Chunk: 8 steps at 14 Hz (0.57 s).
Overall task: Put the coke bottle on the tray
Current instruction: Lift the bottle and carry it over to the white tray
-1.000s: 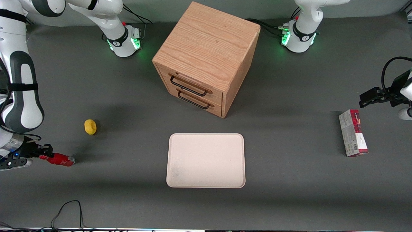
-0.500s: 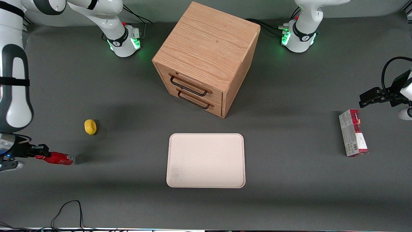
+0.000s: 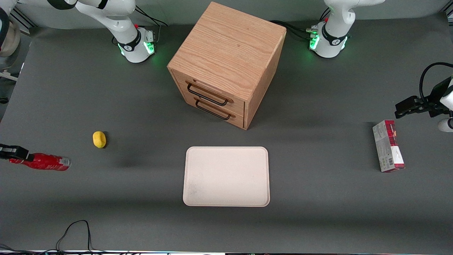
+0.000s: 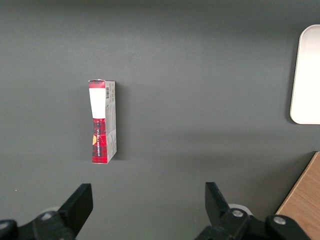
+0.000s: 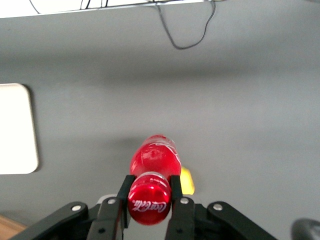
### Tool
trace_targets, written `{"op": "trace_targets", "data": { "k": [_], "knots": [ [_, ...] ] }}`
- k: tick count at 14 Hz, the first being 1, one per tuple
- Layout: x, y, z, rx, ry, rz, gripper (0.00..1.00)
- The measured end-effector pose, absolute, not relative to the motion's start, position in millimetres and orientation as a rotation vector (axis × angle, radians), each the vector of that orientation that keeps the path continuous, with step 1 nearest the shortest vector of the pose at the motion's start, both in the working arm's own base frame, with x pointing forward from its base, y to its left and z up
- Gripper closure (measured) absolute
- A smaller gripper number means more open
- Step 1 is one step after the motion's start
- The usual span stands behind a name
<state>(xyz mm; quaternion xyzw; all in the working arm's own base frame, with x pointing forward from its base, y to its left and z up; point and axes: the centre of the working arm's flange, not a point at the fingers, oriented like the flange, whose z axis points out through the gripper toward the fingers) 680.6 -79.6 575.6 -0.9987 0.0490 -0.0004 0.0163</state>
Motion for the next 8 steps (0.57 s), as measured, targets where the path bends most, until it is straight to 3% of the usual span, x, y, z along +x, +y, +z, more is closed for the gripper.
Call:
{"op": "trace_targets", "data": {
  "k": [3, 8],
  "knots": [
    [677, 23, 595, -3.120, 0.289, 0.021, 0.67],
    [650, 175, 615, -3.072, 0.348, -0.035, 0.67]
  ]
}}
